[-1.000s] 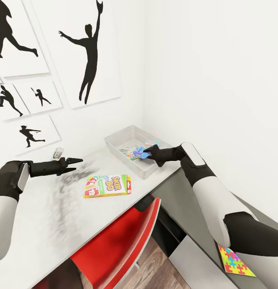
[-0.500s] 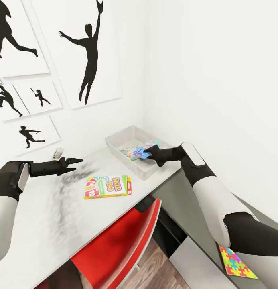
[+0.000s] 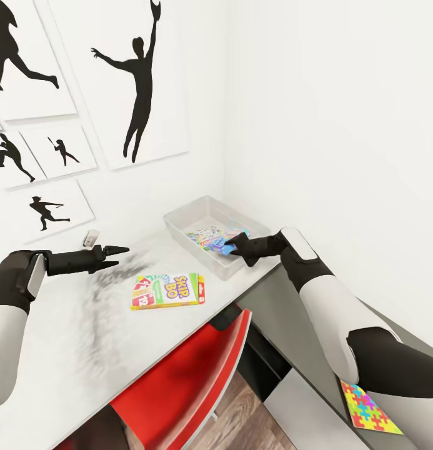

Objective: Put all the toys in the child's room - the three board games (two on the bed and one on the table), the two jigsaw puzzles on the table, and the tennis ball on the table - inside the toy box on the table in the child's room.

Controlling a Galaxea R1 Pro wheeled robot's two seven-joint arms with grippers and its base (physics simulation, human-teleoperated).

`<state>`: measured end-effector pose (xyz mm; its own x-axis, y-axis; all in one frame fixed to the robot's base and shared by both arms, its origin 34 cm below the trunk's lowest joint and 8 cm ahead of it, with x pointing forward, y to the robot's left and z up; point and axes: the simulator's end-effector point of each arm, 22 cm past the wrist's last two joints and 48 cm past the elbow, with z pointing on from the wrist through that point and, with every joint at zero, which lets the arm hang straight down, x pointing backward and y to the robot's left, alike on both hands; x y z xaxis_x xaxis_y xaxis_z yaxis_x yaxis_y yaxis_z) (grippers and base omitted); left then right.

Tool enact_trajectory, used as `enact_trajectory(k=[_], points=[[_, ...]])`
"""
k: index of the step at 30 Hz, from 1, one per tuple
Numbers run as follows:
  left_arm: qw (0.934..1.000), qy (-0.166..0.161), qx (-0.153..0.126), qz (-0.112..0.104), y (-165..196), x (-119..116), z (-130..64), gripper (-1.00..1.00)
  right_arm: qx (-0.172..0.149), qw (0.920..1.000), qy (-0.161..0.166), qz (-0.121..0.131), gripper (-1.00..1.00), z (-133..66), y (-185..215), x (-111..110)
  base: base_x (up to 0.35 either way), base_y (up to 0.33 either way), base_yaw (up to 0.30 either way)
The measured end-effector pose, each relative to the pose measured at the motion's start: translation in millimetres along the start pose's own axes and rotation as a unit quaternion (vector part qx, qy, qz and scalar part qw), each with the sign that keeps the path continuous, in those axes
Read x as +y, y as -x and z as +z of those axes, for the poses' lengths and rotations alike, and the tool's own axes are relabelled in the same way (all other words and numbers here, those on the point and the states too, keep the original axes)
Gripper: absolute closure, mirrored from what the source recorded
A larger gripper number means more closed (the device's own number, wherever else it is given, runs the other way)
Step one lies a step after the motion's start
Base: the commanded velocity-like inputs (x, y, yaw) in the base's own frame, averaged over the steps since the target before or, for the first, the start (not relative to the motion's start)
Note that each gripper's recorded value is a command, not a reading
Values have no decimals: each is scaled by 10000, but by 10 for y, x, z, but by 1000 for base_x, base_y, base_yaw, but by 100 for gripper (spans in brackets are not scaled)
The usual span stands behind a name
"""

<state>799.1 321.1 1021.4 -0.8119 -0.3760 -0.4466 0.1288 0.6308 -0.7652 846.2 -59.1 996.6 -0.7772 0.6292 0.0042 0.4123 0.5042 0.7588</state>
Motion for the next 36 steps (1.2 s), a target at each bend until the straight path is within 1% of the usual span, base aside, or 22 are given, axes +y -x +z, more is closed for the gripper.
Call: enact_trajectory(k=[14, 36], points=[[10000, 3, 0, 0, 0, 1, 0, -100, 30, 10000, -68, 34, 100, 26, -18, -62, 0, 0, 0], [10000, -4, 1, 0, -2, -4, 2, -100, 18, 10000, -69, 50, 100, 26, -13, -64, 36, 0, 0]])
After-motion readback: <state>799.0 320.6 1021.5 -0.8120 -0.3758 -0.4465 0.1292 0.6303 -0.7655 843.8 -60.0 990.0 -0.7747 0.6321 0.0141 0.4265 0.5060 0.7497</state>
